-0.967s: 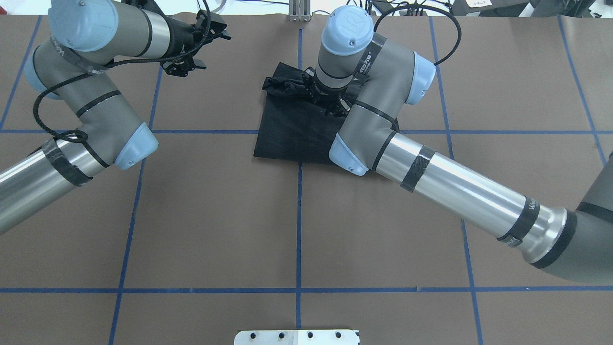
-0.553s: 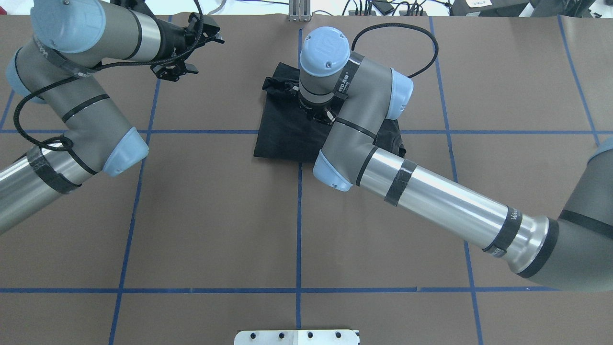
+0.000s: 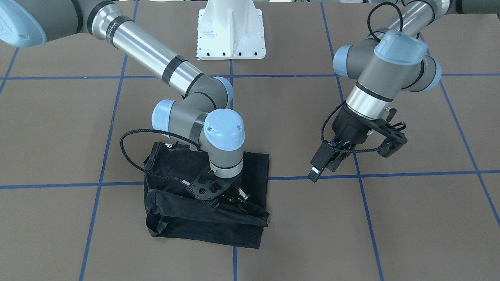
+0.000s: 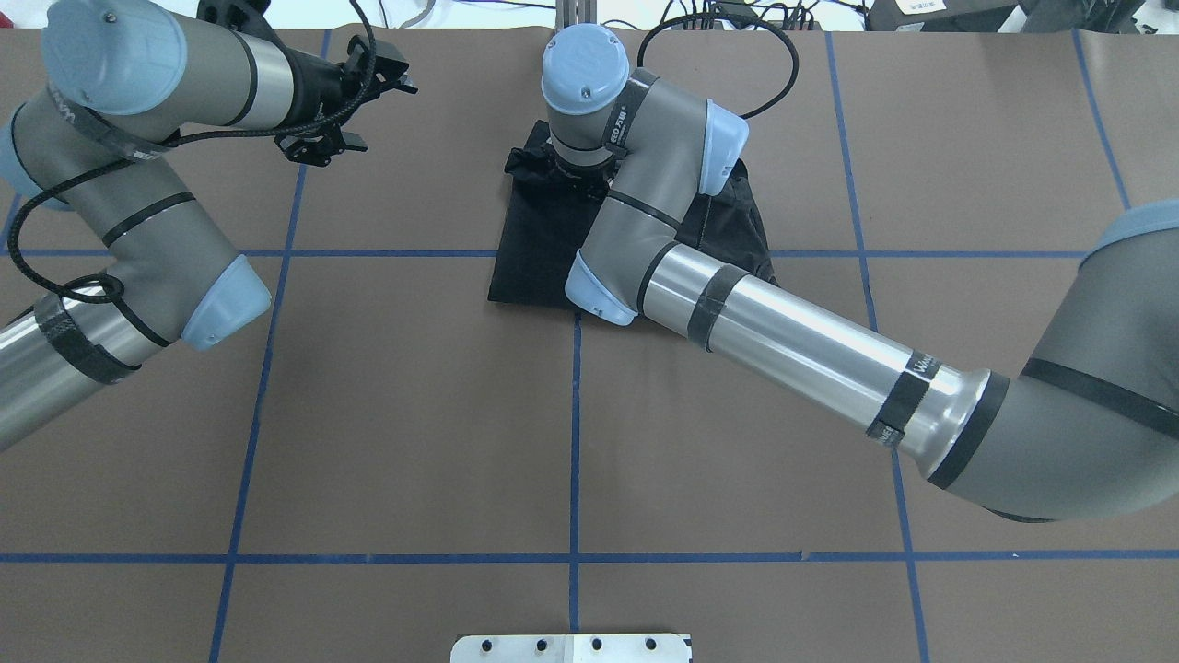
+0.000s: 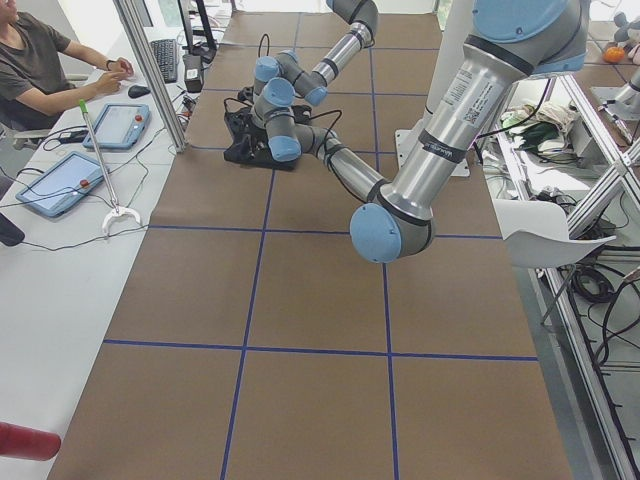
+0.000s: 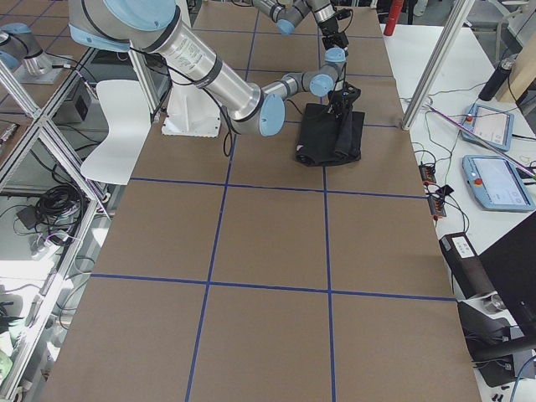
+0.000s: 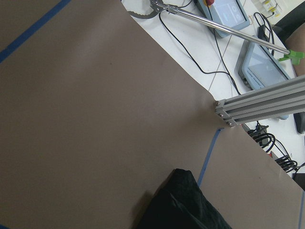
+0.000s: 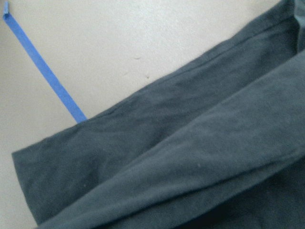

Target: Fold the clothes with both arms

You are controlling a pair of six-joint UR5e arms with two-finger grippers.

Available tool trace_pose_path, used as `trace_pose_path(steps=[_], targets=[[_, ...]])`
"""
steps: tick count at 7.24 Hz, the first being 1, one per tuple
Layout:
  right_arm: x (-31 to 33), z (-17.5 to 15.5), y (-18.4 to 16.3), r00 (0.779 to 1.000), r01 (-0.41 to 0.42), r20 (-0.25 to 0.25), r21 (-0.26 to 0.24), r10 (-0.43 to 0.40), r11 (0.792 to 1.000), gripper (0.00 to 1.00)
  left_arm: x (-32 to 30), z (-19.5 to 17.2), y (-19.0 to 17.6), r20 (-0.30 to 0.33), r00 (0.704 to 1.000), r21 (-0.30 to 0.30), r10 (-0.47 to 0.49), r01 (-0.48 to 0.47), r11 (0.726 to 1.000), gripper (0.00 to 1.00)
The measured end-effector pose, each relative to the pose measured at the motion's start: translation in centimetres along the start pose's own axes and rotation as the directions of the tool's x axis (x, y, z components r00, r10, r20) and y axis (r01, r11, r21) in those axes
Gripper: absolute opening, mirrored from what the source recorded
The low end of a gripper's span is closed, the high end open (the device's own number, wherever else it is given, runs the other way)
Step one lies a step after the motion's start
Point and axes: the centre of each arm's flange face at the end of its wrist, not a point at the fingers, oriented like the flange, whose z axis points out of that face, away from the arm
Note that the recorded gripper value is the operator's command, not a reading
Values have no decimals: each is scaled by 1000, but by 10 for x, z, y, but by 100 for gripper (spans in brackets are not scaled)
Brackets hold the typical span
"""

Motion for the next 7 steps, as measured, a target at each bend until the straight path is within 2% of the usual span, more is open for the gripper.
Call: trace_pose_path(steps=[3,5,7], targets=[[-26,3,-75,998,-50,29,58,48,997,0,-16,-3,-2,12,1000,7,-6,6,1000,96],[-33,-6,-105,996,-76,54,88,71,993,0,-26,-7,-3,15,1000,10,-6,6,1000,96],[-35,-27,-144,995,-79,59,57,76,995,0,-32,-7,-3,23,1000,10,-7,6,1000,96]])
